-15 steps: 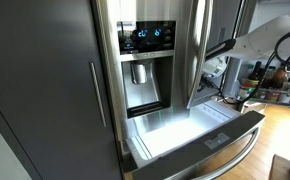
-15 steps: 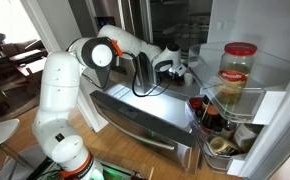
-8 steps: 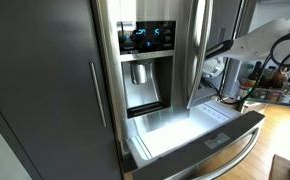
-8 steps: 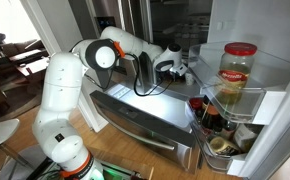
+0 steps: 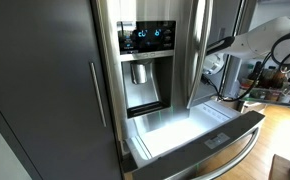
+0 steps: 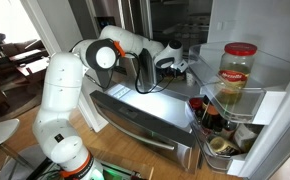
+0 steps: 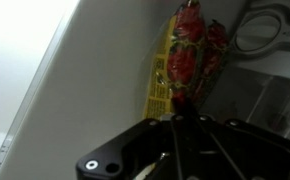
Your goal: Put the two packets in the open fridge drawer
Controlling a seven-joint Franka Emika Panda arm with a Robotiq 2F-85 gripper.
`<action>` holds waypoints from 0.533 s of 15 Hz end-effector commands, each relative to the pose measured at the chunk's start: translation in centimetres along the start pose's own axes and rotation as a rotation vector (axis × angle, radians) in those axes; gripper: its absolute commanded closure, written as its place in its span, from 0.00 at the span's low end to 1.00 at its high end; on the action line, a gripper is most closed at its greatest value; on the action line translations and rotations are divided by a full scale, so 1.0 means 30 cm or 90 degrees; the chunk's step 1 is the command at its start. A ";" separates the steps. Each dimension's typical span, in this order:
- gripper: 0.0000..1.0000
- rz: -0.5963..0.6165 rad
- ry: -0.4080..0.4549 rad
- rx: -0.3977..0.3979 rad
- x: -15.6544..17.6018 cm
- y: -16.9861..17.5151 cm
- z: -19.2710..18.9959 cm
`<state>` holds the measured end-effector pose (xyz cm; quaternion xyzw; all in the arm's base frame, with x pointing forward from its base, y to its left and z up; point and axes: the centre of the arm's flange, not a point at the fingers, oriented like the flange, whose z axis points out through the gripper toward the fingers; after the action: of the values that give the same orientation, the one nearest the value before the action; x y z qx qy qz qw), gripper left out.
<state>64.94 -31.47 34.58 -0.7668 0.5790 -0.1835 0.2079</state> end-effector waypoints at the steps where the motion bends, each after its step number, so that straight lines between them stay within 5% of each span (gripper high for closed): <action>1: 0.99 0.024 0.000 0.059 0.026 -0.007 -0.019; 8: 0.99 0.072 0.007 0.159 0.026 -0.032 -0.019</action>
<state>65.52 -31.89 36.13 -0.7170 0.5964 -0.2268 0.2805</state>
